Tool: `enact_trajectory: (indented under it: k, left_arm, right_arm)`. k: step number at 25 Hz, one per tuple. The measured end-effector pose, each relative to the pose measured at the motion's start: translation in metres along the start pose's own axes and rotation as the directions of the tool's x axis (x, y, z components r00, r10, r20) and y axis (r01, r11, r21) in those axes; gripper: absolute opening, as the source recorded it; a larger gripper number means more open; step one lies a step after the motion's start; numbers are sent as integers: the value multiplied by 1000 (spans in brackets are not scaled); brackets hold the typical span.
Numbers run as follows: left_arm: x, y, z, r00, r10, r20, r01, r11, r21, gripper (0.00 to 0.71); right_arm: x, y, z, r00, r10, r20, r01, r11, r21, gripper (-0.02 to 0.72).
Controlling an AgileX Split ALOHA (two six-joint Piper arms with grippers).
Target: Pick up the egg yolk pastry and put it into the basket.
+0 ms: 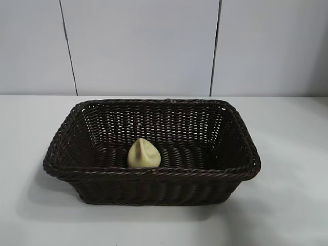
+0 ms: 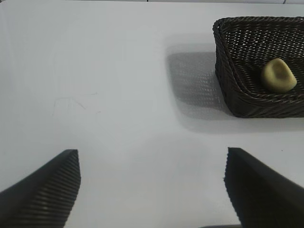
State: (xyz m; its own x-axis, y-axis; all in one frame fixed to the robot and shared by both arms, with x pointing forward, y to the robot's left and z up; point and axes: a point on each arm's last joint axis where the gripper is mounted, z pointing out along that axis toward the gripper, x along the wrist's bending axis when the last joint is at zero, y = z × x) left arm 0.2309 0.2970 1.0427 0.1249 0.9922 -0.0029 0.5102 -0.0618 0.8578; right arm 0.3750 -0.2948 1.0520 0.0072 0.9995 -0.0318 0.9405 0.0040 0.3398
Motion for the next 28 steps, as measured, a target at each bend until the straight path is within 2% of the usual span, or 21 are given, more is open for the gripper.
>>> enact_trajectory:
  k: [7,11,20,28]
  left_arm:
    - [0,0,0,1000,0,0,0,1000,0,603]
    - [0,0,0,1000,0,0,0,1000,0,603]
    - [0,0,0,1000,0,0,0,1000,0,603]
    - [0,0,0,1000,0,0,0,1000,0,603]
  right_arm:
    - [-2,-50,12,1000,-3,-6,3,997,-78,540]
    - [-2,-67,5,1000,5,-21,-8,985,-173,540]
    - [-5,-96,-21,999,11,-39,-27,909,-415,540]
    - [-6,-109,-29,999,13,-48,-35,862,-505,540]
